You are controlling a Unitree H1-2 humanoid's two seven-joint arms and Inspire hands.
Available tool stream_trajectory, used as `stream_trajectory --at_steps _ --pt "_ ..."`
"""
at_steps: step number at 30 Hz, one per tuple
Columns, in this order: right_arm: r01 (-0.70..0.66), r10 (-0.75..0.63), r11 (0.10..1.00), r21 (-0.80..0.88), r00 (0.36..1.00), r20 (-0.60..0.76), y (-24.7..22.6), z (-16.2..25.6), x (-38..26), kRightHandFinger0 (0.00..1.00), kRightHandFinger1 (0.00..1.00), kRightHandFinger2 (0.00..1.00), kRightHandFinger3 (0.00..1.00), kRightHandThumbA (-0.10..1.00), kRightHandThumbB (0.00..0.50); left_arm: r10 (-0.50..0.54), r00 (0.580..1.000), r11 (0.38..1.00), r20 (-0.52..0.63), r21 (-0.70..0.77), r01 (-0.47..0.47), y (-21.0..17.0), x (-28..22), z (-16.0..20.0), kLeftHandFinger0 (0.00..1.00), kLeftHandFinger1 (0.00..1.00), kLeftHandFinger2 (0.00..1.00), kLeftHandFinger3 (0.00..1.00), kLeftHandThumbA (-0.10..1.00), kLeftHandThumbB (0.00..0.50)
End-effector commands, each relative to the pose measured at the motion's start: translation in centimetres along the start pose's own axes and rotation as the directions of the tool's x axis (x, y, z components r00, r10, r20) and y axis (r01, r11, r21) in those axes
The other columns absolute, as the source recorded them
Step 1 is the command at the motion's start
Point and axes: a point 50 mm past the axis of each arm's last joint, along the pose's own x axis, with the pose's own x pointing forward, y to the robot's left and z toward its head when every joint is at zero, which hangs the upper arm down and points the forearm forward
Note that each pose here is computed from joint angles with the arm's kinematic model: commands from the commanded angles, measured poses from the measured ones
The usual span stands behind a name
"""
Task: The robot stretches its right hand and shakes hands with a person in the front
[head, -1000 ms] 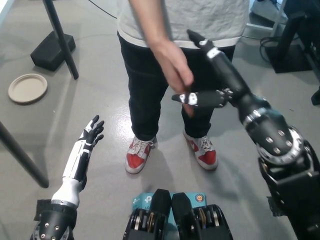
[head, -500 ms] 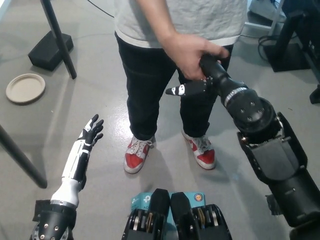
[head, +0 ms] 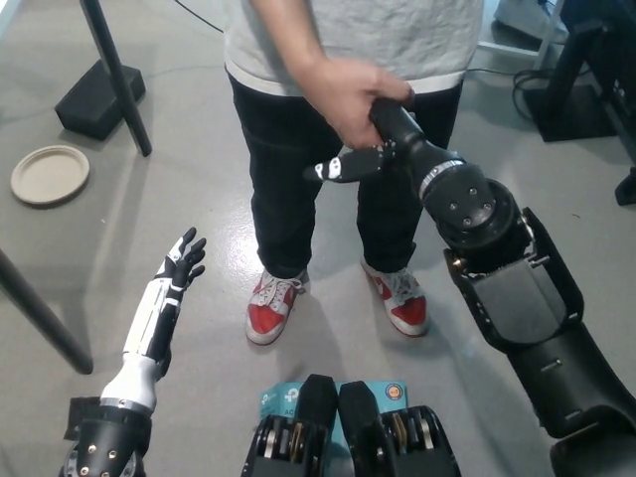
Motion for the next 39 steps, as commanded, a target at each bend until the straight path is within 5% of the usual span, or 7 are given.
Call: stream_trajectory --at_steps 1,2,5,7,21,36,39 --pt "0.132 -0.128 0.991 -0.017 0.979 0.159 -1.1 5.9 2.1 1.0 1.0 1.0 1.0 0.69 0.309 -0.002 0.997 1.0 0.077 0.024 0.0 0.6 0.7 1.3 1.0 1.0 1.0 1.0 0.98 0.096" --pt "0.161 -0.159 0.987 -0.008 0.977 0.146 -0.9 5.4 2.6 1.0 1.0 1.0 1.0 0.45 0.287 -0.001 0.997 1.0 0.075 0.02 -0.001 0.6 0.8 1.3 1.0 1.0 1.0 1.0 0.98 0.104" --pt "0.17 -0.167 0.985 -0.007 0.975 0.145 -0.9 5.3 2.7 1.0 1.0 1.0 1.0 0.38 0.274 -0.001 0.997 1.0 0.074 0.019 -0.001 0.6 0.8 1.4 1.0 1.0 1.0 1.0 0.98 0.106" --pt "0.216 -0.213 0.976 -0.012 0.968 0.135 -0.7 4.2 2.8 0.93 1.0 1.0 1.0 0.06 0.23 -0.002 0.997 1.0 0.077 0.027 0.0 0.7 1.0 1.7 1.0 1.0 1.0 1.0 0.98 0.103" --pt "0.225 -0.221 0.974 0.011 0.944 0.244 -1.1 5.6 -1.1 0.82 0.98 1.0 1.0 0.15 0.227 -0.006 0.998 1.0 0.066 0.024 0.005 0.8 0.7 1.0 1.0 1.0 1.0 1.0 0.97 0.088" --pt "0.25 -0.215 0.967 0.056 0.673 0.707 -2.8 18.4 -15.9 0.98 1.0 1.0 1.0 0.15 0.258 -0.008 0.998 1.0 0.066 0.027 0.006 0.9 0.9 1.6 1.0 1.0 1.0 1.0 0.98 0.09" --pt "0.243 -0.203 0.97 0.035 0.713 0.672 -3.0 17.7 -14.8 1.0 1.0 1.0 1.0 0.2 0.256 -0.011 0.998 1.0 0.068 0.027 0.009 1.0 0.9 1.5 1.0 1.0 1.0 1.0 0.97 0.092"
